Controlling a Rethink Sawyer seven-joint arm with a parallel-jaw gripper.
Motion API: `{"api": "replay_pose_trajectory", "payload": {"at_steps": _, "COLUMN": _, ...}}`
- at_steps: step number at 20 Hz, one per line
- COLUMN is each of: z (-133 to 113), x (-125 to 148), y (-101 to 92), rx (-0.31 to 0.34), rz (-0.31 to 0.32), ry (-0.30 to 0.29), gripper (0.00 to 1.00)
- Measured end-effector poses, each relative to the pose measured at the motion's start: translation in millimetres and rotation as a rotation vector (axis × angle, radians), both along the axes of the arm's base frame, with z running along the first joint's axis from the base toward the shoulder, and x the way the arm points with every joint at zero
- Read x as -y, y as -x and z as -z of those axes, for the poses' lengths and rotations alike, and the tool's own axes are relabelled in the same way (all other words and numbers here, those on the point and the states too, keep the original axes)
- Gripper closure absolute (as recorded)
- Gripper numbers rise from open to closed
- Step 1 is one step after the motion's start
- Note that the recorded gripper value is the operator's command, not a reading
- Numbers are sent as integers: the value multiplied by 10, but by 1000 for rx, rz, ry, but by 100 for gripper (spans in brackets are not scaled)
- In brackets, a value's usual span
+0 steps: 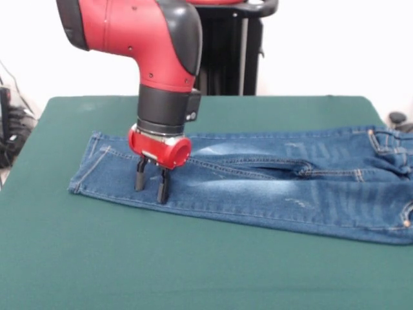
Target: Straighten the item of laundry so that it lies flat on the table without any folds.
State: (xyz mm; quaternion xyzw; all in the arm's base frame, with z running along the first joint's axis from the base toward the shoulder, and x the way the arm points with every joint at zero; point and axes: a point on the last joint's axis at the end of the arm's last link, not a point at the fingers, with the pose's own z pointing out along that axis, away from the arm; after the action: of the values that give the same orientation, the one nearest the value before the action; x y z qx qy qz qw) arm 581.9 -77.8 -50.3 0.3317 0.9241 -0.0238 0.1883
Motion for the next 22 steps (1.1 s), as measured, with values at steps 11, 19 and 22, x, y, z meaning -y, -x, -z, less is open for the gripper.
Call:
{"api": "replay_pose_trajectory", "payload": {"at_steps": 11, "z": 68, "x": -81, "y": 68, "rx": 51, "rz": -126, "ry": 131, "gripper": 0}}
{"api": "replay_pose_trajectory", "payload": {"at_steps": 19, "z": 141, "x": -91, "y": 95, "rx": 141, "rz": -145, "ry": 206, "gripper": 0}}
{"api": "replay_pose_trajectory", "payload": {"at_steps": 22, "z": 195, "x": -114, "y": 93, "rx": 194, "rz": -133, "ry": 251, "gripper": 0}}
